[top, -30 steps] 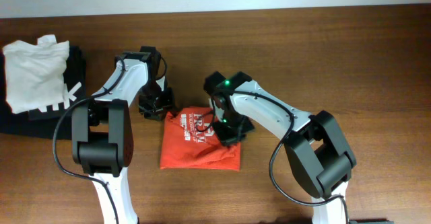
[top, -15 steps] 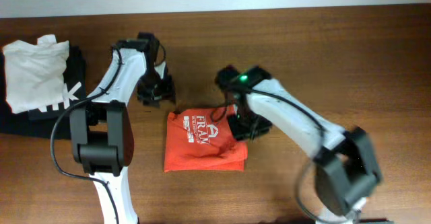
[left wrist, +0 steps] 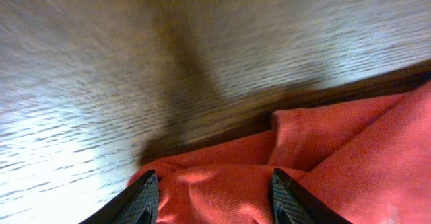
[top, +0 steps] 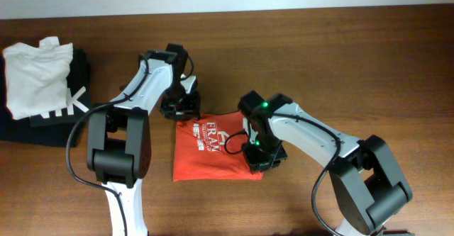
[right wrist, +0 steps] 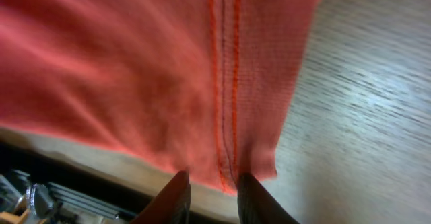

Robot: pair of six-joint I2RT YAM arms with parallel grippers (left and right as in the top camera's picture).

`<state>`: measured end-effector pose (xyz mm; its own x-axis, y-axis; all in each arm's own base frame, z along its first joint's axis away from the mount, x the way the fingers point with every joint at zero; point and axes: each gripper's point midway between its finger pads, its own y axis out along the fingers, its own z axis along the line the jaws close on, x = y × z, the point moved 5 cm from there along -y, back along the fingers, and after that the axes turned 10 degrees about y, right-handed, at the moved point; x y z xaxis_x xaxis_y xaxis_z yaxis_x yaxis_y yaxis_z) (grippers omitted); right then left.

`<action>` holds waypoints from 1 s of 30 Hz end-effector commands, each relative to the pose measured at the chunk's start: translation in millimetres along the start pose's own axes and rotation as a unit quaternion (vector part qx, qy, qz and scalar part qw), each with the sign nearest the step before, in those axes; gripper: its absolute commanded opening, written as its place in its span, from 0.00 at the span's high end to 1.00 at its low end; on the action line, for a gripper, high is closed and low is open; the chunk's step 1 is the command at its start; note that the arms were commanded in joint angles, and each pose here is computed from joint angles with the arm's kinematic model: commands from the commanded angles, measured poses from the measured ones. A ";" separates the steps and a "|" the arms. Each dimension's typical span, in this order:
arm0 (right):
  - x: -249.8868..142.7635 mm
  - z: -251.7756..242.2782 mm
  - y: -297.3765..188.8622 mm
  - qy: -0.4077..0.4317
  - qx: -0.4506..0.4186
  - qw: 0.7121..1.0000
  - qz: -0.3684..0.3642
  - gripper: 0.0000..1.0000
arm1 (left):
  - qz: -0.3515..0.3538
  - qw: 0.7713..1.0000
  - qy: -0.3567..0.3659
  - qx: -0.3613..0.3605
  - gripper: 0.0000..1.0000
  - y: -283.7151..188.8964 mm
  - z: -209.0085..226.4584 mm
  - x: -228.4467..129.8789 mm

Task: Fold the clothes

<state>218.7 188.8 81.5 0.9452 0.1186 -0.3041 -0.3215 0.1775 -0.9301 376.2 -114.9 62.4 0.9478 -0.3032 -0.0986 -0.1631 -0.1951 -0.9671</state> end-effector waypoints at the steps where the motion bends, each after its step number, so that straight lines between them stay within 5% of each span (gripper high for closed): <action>1: -5.2 -4.5 19.8 -0.006 0.009 1.000 0.010 0.72 | 0.051 0.999 -0.003 -0.011 0.47 23.9 3.3 -26.4; 6: 35.3 -40.6 16.4 0.012 -0.118 0.986 -0.120 0.64 | 0.182 0.982 -0.037 -0.033 0.48 34.7 -1.8 -86.0; 9: 73.3 -55.7 -2.0 0.018 -0.103 0.975 -0.197 0.62 | 0.218 0.972 -0.056 -0.075 0.48 24.3 -14.9 -100.1; 11: 86.2 -62.1 -18.8 0.017 -0.083 0.974 -0.211 0.56 | 0.194 0.976 -0.060 -0.081 0.48 17.2 -18.1 -95.6; 15: 82.3 -69.3 -68.4 0.031 -0.070 0.981 -0.180 0.49 | 0.009 0.996 -0.065 -0.059 0.45 -38.0 -11.1 -48.7; 17: 77.7 -69.3 -97.2 0.041 -0.071 0.980 -0.180 0.49 | -0.074 0.994 -0.047 -0.066 0.31 -61.9 -9.8 -26.4; 18: 72.5 -69.6 -122.9 0.048 -0.068 0.979 -0.187 0.48 | -0.102 0.989 0.017 -0.108 0.27 -65.5 -20.7 -17.8; 23: 58.6 -73.5 -144.8 0.060 -0.067 0.979 -0.184 0.43 | -0.089 0.979 0.105 -0.153 0.17 -45.3 -31.0 -14.7; 30: 53.0 -74.9 -142.9 0.062 -0.072 0.981 -0.169 0.42 | -0.011 0.970 0.097 -0.223 0.14 19.2 -34.0 -14.5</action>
<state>318.2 98.7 173.0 0.9989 -0.0445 -0.0174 -0.0153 0.0462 -0.9988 358.6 -132.5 72.7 0.9096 -0.4146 0.0265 -0.2066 -0.5068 -0.8369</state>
